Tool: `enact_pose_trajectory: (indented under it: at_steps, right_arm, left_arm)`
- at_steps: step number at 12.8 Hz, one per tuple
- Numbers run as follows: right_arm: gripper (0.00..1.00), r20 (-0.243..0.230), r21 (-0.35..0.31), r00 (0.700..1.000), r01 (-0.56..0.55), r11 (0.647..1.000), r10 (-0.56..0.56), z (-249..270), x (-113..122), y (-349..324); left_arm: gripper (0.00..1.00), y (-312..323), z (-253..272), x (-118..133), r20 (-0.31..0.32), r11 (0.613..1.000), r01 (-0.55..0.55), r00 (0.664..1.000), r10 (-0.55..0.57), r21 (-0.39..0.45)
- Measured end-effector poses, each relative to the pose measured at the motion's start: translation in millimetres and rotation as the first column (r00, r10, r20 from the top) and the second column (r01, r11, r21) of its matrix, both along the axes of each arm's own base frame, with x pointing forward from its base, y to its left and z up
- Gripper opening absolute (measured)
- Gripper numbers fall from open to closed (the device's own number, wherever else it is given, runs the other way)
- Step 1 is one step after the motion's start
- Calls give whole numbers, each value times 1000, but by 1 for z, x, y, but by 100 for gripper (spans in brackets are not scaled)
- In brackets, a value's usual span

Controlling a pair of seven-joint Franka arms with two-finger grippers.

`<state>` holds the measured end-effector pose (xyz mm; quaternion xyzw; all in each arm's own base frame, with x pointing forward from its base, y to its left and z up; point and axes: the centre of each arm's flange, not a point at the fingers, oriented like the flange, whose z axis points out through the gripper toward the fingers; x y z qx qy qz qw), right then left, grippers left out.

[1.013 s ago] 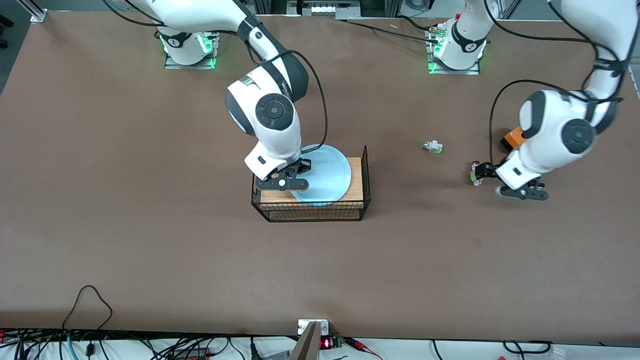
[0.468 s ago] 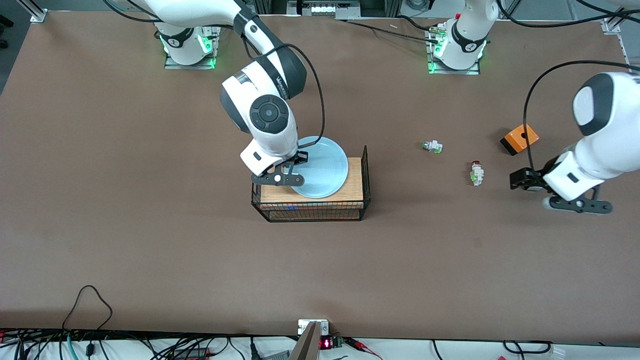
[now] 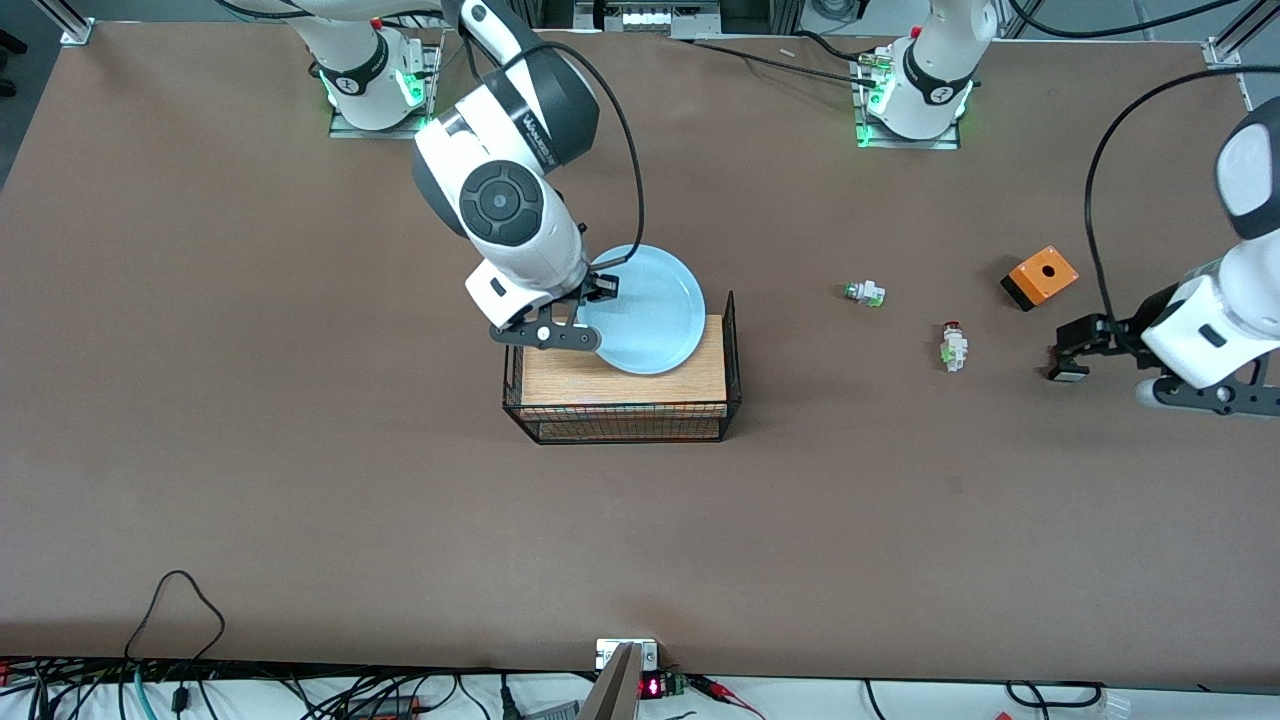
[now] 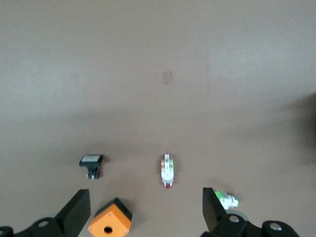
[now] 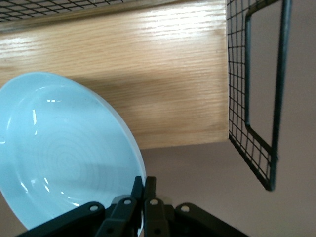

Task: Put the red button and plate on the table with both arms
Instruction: 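Lift the plate out of the basket with the right gripper, then carry the blue plate beside the basket with the right gripper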

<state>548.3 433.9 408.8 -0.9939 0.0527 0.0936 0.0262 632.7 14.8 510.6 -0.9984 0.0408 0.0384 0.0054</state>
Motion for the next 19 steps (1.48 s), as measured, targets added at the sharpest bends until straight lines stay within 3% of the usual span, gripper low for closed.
enact_pose_trajectory:
  at_steps: [6, 10, 12, 16, 19]
  right_arm:
    - [3, -46, -32, 999, -2, 999, 1, 35, -20, -6]
    - [3, -86, -57, 996, -40, 998, 35, 86, -36, -34]
    - [3, -109, -45, 990, -94, 995, 89, 101, -24, -70]
    - [3, -161, 33, 963, -212, 977, 215, 105, 26, -192]
    - [3, -146, 118, 941, -289, 950, 305, 98, 57, -287]
  left_arm:
    - [100, -14, 23, -4, -15, 1000, -20, 1000, 20, -2]
    - [100, -11, 53, -3, 28, 999, -33, 999, 33, -3]
    - [100, -10, 58, -3, 34, 999, -36, 999, 36, -3]
    - [100, -17, 58, -3, 34, 999, -47, 998, 47, -8]
    - [100, -24, 61, -5, 39, 997, -83, 996, 83, -7]
